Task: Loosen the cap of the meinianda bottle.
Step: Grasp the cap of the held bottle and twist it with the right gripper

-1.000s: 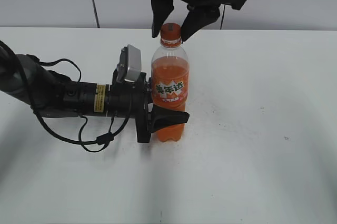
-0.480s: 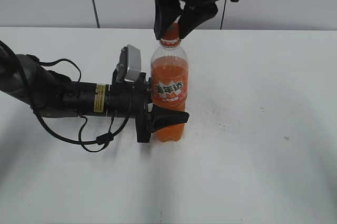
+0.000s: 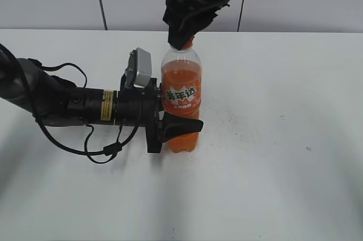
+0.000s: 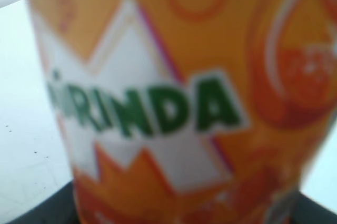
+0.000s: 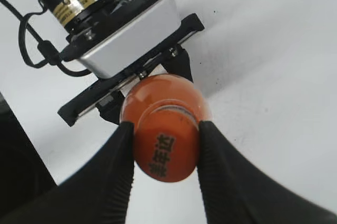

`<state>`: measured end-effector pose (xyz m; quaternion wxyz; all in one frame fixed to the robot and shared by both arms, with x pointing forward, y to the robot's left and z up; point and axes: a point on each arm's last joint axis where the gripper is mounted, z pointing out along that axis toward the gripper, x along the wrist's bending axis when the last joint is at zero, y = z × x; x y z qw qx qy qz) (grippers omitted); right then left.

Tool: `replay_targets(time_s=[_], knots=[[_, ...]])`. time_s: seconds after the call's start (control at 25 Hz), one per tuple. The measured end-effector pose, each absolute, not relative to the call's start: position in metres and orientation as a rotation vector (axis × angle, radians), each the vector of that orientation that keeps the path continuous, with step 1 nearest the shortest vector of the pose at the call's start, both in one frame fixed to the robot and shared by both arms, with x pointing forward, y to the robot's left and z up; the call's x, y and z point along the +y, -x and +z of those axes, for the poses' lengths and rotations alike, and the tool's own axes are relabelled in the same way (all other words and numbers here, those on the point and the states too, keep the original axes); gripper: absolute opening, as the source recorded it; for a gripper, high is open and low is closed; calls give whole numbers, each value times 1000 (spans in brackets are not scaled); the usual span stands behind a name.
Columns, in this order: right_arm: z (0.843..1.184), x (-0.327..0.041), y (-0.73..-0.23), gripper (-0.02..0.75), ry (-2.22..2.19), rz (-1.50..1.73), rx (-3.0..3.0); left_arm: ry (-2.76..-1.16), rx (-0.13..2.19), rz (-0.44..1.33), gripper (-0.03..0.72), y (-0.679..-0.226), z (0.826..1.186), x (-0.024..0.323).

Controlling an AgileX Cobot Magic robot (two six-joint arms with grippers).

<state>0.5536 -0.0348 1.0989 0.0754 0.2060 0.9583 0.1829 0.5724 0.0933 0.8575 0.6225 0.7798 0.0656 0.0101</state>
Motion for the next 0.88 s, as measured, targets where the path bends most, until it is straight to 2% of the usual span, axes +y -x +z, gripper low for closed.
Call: replay_targets(time_s=[0.48, 0.88], knots=[[1101, -36, -552, 278, -406, 522, 2895, -1794, 137, 16, 401, -571, 857, 93], [1116, -41, -545, 274, -380, 558, 2862, -1799, 112, 3, 401, -569, 857, 93]])
